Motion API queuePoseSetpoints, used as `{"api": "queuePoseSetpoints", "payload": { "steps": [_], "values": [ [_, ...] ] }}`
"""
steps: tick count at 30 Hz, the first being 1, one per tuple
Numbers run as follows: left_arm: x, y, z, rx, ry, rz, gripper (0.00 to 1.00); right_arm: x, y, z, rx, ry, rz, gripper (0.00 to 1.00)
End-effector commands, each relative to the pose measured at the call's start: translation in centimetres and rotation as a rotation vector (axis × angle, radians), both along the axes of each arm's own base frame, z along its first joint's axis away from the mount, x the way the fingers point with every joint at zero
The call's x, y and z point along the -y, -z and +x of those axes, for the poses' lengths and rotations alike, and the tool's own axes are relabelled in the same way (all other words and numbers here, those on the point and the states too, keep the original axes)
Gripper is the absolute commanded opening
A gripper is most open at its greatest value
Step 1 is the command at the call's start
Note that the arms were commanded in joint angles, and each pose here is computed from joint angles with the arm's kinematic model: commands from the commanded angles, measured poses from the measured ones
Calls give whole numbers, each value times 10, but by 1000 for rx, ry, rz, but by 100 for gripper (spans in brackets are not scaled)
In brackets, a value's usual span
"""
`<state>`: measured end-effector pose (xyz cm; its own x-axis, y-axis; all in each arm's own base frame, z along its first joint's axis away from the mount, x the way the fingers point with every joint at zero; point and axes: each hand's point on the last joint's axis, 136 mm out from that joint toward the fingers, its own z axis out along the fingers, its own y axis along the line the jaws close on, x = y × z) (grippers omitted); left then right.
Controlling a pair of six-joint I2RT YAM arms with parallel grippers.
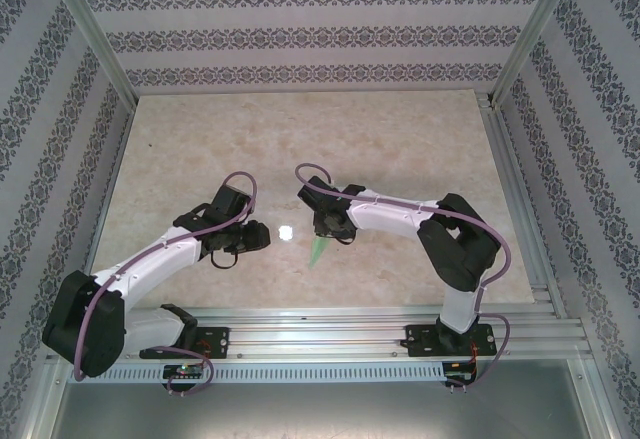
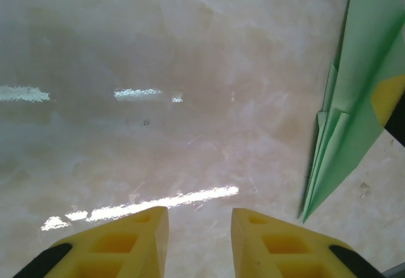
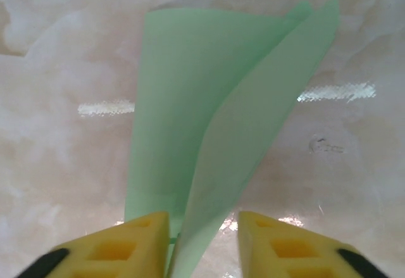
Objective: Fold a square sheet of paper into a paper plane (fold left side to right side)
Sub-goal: Move the paper plane to the center of the table.
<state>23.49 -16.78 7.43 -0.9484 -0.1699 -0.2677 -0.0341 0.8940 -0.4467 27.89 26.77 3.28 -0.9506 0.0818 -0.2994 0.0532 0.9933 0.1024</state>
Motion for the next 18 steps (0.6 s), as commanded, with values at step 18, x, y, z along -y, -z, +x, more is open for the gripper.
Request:
{"api": "queuePoseSetpoints", "payload": {
  "steps": [18],
  "values": [
    [122, -38, 45, 21, 277, -358, 42, 60, -5, -21, 10, -9, 328, 8]
  ]
}}
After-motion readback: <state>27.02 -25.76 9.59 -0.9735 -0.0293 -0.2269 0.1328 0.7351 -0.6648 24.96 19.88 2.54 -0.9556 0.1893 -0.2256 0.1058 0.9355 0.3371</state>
